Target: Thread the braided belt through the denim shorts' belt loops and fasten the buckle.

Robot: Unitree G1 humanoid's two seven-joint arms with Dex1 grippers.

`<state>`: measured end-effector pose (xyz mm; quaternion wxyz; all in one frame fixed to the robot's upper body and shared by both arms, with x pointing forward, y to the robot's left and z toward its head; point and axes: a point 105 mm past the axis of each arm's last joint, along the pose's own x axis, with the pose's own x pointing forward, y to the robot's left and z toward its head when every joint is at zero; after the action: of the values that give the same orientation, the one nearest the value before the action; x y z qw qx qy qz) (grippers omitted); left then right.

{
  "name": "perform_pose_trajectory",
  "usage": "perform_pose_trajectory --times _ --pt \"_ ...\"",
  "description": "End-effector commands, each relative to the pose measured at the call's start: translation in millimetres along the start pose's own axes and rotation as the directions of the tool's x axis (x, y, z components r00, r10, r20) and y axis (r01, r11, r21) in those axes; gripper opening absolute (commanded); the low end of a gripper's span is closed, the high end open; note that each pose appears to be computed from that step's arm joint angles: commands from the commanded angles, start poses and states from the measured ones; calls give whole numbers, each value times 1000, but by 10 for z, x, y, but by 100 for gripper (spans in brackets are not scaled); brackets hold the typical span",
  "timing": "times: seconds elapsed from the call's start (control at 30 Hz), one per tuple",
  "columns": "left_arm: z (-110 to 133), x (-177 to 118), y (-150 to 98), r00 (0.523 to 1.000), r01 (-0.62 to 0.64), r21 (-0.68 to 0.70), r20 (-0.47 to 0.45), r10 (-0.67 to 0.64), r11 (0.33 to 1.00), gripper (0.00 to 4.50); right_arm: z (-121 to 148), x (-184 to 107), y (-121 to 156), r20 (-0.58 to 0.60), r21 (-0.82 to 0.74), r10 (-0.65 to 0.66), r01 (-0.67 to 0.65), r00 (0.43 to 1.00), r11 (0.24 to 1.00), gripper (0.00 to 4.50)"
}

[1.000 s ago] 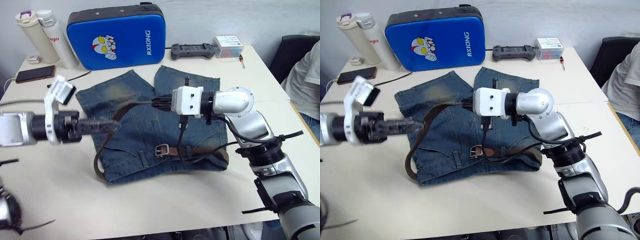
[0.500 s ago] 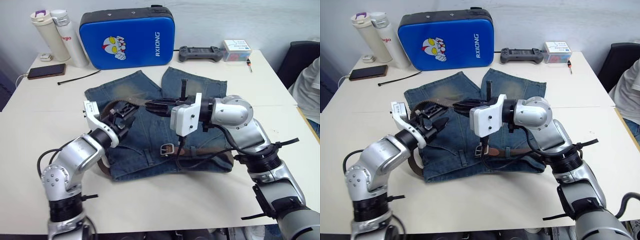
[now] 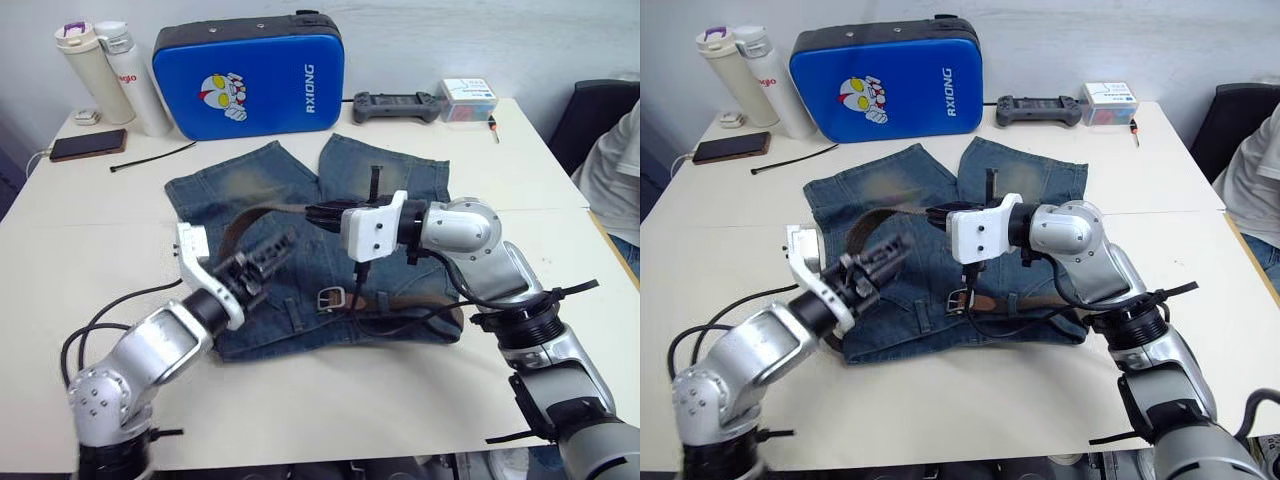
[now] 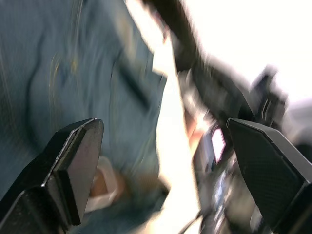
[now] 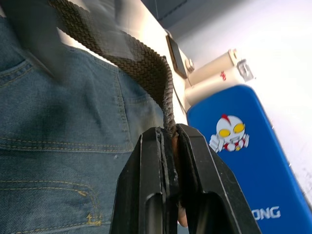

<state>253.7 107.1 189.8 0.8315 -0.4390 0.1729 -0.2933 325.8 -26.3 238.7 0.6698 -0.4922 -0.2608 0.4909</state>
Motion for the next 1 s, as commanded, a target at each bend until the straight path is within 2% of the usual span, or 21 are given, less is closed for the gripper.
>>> perform_pose_trajectory --times 0.03,0.17,0.3,0.43,0.53,0.8,1.0 --pt "245 67 -118 993 42 -65 116 -34 997 446 179 20 -1 63 -37 -8 10 998 999 0" --pt "391 110 26 979 -42 -203 188 81 978 446 175 16 55 56 -21 -9 10 998 1000 0" --pt "393 208 -151 979 28 -261 204 27 965 446 155 6 122 47 -23 1 0 999 1000 0" --pt "448 250 -152 977 16 -298 209 49 954 446 146 0 144 43 -19 -1 2 999 1000 0" --pt "464 269 -86 975 -19 -334 201 91 942 367 159 -12 152 47 -22 -5 6 999 1000 0" --pt "483 262 122 967 -104 -385 177 184 917 2 229 -51 142 73 -36 -16 19 997 999 0" --pt "485 253 180 961 -133 -411 170 219 902 2 278 -90 153 90 -40 -13 17 996 999 0"
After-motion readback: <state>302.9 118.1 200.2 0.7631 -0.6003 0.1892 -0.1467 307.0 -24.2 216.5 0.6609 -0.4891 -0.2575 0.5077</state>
